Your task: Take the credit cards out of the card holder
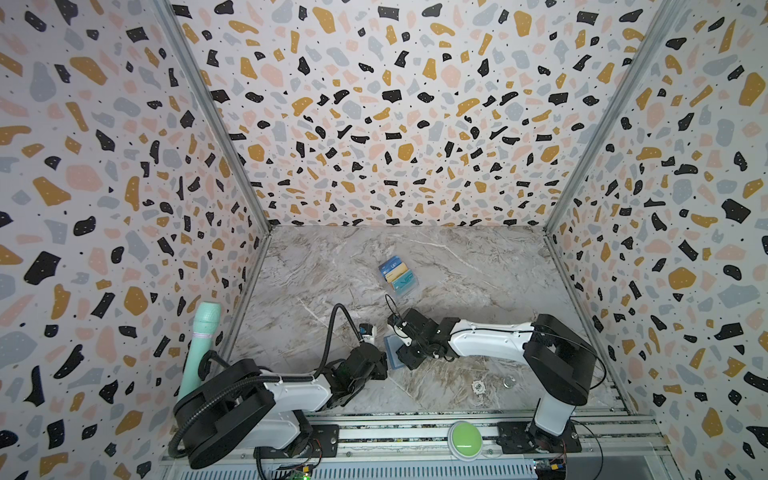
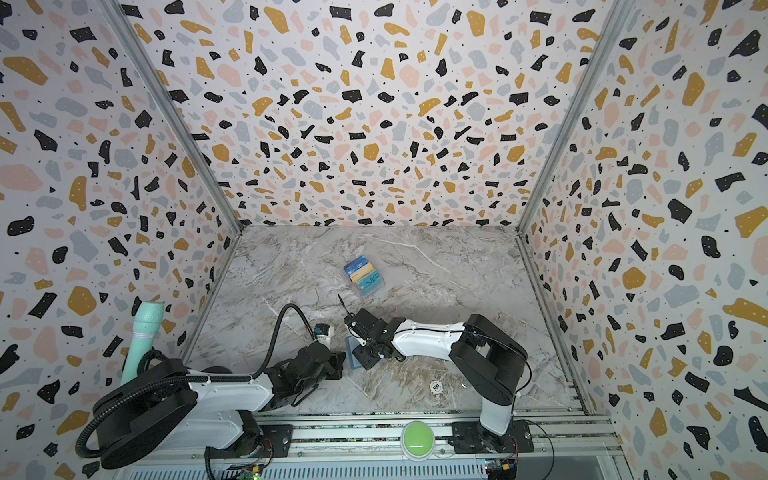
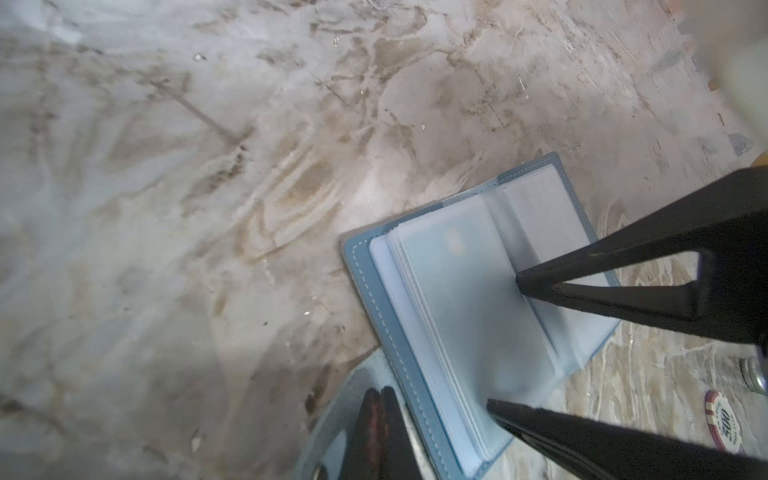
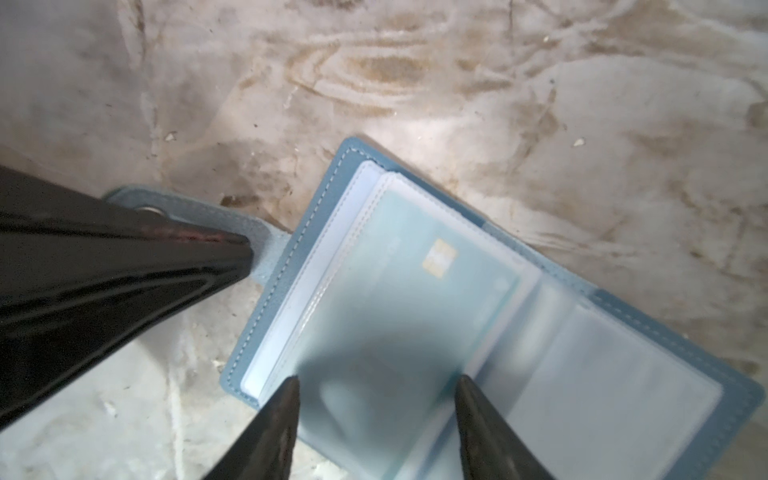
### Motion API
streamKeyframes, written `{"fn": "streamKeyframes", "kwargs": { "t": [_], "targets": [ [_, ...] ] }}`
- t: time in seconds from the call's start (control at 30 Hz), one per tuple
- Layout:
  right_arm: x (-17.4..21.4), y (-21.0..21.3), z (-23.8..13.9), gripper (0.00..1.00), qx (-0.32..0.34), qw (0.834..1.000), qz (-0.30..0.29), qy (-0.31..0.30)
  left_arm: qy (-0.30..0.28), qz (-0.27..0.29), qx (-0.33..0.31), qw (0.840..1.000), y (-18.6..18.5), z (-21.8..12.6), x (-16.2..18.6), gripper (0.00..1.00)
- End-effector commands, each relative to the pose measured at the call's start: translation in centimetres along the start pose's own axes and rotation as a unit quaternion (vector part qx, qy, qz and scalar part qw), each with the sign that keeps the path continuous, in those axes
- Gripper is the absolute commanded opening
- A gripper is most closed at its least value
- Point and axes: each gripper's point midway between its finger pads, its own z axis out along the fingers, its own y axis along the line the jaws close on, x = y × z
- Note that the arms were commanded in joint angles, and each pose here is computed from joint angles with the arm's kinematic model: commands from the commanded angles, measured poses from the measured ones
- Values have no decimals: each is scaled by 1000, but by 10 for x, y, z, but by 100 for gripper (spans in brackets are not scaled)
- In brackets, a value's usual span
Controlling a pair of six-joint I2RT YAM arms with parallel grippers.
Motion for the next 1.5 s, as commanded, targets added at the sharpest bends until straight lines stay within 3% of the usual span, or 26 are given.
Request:
{"fn": "streamKeyframes", "kwargs": {
  "t": [0.0,0.17,0.5,0.83,1.1,1.47],
  "targets": [
    [4,3,-4,67,-3,1000,-8,12,7,7,-10,1000,2,3,2,0],
    [-6,16,-16,71,-38,999,-10,-15,8,9,-10,1000,2,3,3,0],
    [2,14,-6,71,-29,999,-14,3,11,8,-10,1000,3,4,5,0],
    [10,0,1,64,17,999,-13,24,10,8,-12,1000,4,2,4,0],
    [2,11,-7,72,-10,1000,-14,3,12,8,-13,1000,5,2,6,0],
    [4,10,-2,72,-5,1000,-12,10,11,8,-14,1000,7,1,6,0]
  ]
}}
